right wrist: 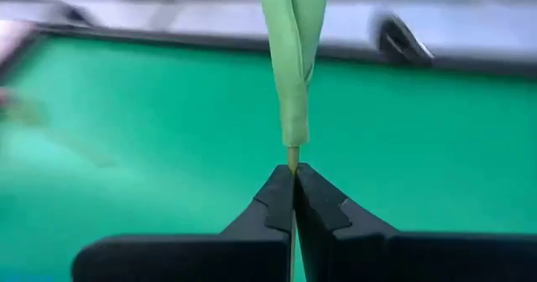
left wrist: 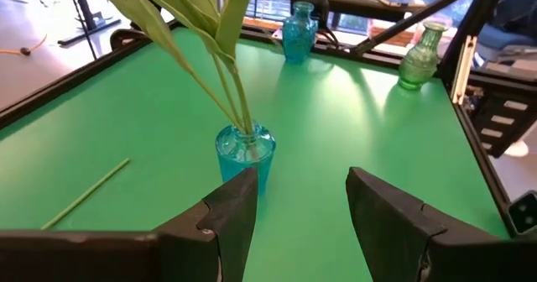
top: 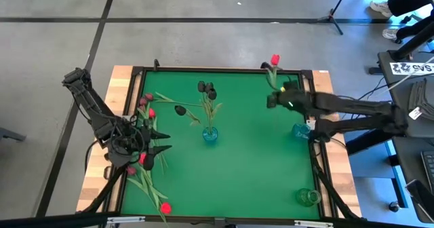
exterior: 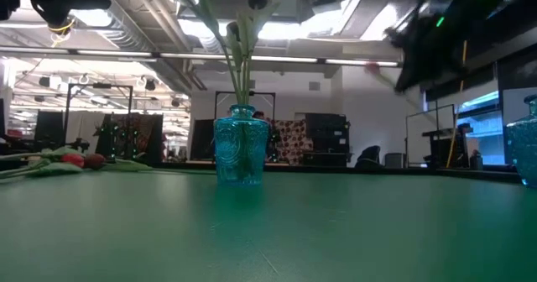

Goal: Sort flowers into vase by color
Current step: Put the red flower into the right blue vase

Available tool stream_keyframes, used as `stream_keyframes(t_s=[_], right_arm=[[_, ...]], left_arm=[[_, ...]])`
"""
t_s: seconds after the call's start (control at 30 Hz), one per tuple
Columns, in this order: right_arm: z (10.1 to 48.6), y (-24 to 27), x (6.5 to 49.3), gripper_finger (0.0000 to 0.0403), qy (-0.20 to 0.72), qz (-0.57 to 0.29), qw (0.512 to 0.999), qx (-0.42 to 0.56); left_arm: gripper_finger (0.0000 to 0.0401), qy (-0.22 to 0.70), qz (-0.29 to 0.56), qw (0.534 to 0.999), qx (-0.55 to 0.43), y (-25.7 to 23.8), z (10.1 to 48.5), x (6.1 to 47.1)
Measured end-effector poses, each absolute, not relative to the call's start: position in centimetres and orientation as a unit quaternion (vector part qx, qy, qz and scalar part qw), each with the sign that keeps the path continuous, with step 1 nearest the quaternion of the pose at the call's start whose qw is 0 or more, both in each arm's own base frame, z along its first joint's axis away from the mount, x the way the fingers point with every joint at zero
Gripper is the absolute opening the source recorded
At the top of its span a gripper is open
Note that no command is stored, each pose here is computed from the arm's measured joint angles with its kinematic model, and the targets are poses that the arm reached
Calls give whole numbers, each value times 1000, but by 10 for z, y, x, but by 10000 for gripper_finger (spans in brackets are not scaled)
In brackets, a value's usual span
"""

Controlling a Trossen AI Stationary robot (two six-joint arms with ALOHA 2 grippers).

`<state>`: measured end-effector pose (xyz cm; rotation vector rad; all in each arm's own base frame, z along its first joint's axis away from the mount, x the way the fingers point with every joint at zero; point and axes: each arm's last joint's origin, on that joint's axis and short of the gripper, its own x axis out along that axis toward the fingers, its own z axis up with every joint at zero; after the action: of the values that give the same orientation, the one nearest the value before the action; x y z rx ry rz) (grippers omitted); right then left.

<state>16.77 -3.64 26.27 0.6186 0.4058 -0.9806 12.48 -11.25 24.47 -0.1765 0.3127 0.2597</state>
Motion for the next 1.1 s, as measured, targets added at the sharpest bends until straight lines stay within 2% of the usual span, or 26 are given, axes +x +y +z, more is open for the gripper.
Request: stream_keyframes(t_s=[0.13,0.23,0.37,0.53,0.63,0.8,0.97,1.1], right_arm=[[279,9,160,2,166,-361,895,202],[287,29,148,1,160,-304,927,149],[294,37,129,1,140,-282,942,113],[302,35,103,1,143,-201,965,93],[304,25,85,1,128,-215,965,82],[308,9,60,1,101,-208,970,77],[326,-7,28,1,63,-136,983,110],[324,-17,11,1,61,-113,985,117]], left_arm=[[180,143,141,976,-89,-112,246,125],[180,133,146,976,-94,-112,247,126],[180,119,151,975,-108,-113,250,127],[180,108,153,975,-120,-114,252,128],[180,98,161,974,-124,-114,253,128],[180,87,169,973,-131,-114,255,128],[180,73,177,971,-141,-114,258,129],[180,63,188,970,-143,-114,259,129]])
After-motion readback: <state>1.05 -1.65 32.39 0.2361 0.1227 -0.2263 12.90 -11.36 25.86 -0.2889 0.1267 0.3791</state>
